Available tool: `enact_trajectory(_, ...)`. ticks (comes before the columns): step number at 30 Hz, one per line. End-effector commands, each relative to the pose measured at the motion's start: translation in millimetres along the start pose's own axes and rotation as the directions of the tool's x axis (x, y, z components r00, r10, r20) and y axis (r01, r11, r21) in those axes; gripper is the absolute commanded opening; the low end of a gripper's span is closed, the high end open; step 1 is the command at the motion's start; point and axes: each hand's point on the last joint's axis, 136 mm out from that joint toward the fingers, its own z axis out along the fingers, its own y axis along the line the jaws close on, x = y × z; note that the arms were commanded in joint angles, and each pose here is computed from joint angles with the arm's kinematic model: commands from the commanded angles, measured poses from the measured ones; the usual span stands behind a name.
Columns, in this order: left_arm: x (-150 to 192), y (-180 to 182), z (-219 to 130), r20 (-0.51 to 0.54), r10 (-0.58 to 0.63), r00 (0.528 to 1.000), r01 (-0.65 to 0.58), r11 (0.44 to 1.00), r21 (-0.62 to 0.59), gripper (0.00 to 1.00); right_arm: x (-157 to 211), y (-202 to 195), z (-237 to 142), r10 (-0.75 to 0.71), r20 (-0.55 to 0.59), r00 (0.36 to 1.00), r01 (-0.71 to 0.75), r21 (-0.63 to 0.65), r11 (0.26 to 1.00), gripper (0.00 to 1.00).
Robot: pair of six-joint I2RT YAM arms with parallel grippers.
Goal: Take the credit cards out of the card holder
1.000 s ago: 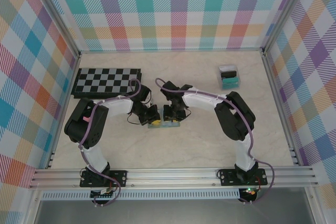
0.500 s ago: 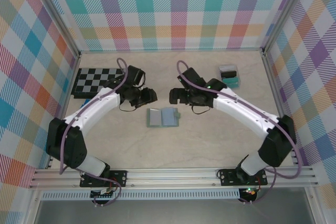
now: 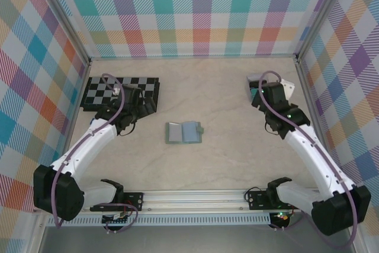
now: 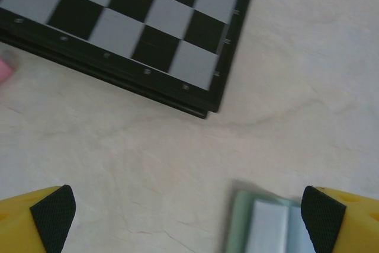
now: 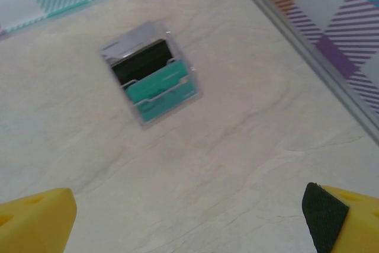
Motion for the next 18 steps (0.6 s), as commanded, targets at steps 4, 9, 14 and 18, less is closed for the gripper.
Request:
enact_trajectory(4, -27, 33, 4, 0.256, 0.061, 0.965, -0.037, 0.994, -0.099, 1.00, -1, -48, 32, 0.104, 0.150, 0.983, -0.118, 0.093, 0.989, 1.00)
enact_trajectory(9, -29, 53, 4, 0.379, 0.112, 0.918, -0.064, 0.989, -0.137, 1.00, 29, -63, 67, 0.061, 0.093, 0.994, -0.073, 0.135, 0.988, 1.00)
enact_trajectory(14, -26, 72, 21, 0.387, 0.179, 0.904, -0.104, 0.973, -0.207, 1.00, 47, -48, 95, -0.025, 0.151, 0.988, 0.017, 0.056, 0.998, 1.00)
enact_trajectory(18, -23, 70, 41, 0.383, 0.216, 0.898, -0.162, 0.972, -0.167, 1.00, 53, -31, 107, -0.091, 0.178, 0.980, 0.096, -0.021, 0.995, 1.00)
